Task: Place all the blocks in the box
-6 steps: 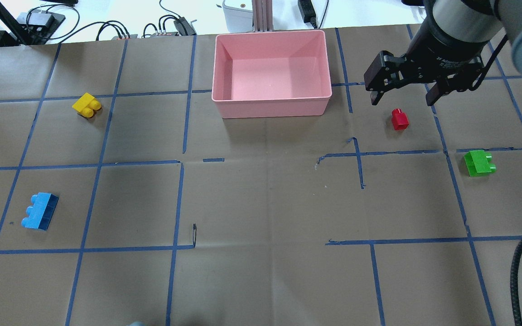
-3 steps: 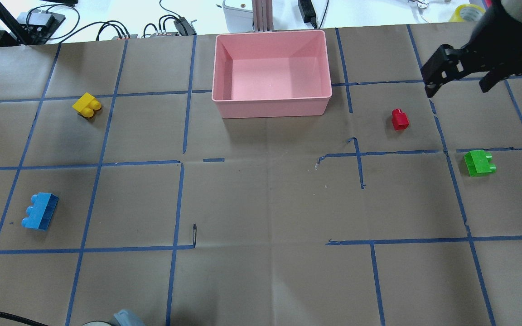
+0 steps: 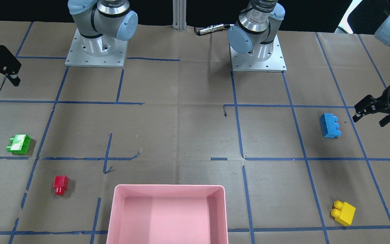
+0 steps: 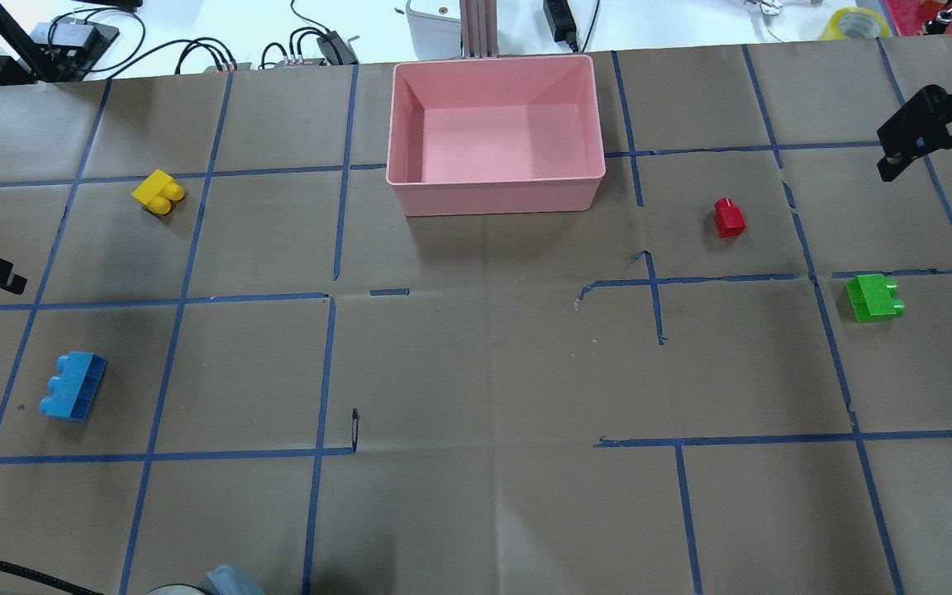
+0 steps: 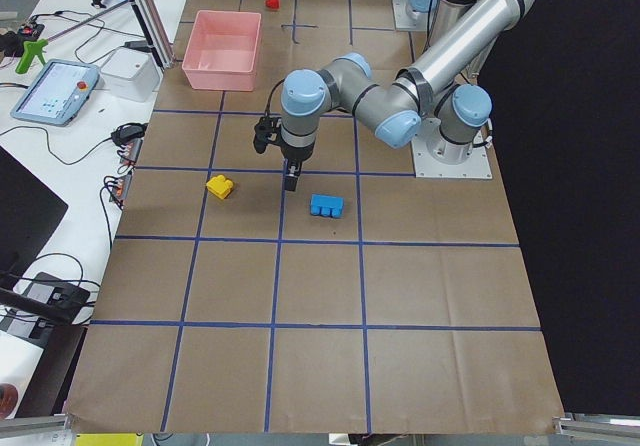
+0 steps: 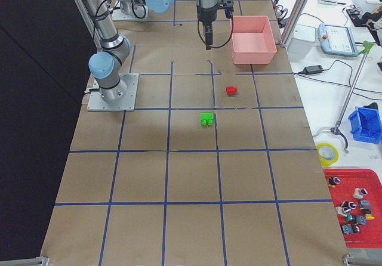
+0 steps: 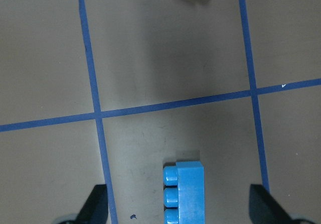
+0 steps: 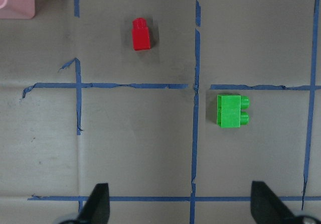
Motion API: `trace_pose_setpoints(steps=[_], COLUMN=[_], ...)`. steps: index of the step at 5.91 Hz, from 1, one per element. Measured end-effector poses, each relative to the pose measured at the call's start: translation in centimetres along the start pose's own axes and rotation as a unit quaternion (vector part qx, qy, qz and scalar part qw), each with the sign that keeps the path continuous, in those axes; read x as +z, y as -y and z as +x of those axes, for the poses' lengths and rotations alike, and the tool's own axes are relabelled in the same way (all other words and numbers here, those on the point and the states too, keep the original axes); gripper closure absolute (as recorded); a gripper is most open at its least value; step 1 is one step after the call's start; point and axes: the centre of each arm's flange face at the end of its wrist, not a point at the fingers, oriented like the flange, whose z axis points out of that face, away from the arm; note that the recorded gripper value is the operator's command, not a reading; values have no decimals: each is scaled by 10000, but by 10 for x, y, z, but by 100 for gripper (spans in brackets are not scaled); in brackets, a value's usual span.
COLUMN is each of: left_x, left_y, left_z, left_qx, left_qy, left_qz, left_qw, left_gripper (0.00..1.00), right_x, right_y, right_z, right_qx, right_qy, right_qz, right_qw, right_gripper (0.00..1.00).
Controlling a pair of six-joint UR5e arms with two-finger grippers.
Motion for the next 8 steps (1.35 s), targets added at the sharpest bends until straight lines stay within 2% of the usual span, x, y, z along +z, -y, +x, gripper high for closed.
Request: trace_pose_setpoints(steps=[2,4,5,8], left_x=[58,87,97,122], left_y=[-17,-21,-28,-51], left_z=[9,5,6,-1], left_qx=[14,44,63,111], left_qy=[-174,-201,-152,-151], left_qz=[-155,-199,-170,-169], left_qw=[9997,9996,9997,9997], left_gripper=[3,3,3,3], right_x=[62,140,176,219], right_y=[-4,-22,-28,-26], right_z=[40,80,91,105], right_qx=[348,648,606,-30], right_qy=[-194,-235,-207,-84], right_qz=[67,57,1,-147], right_qw=[9992,9976,9979,9999], right_gripper=[1,1,1,1])
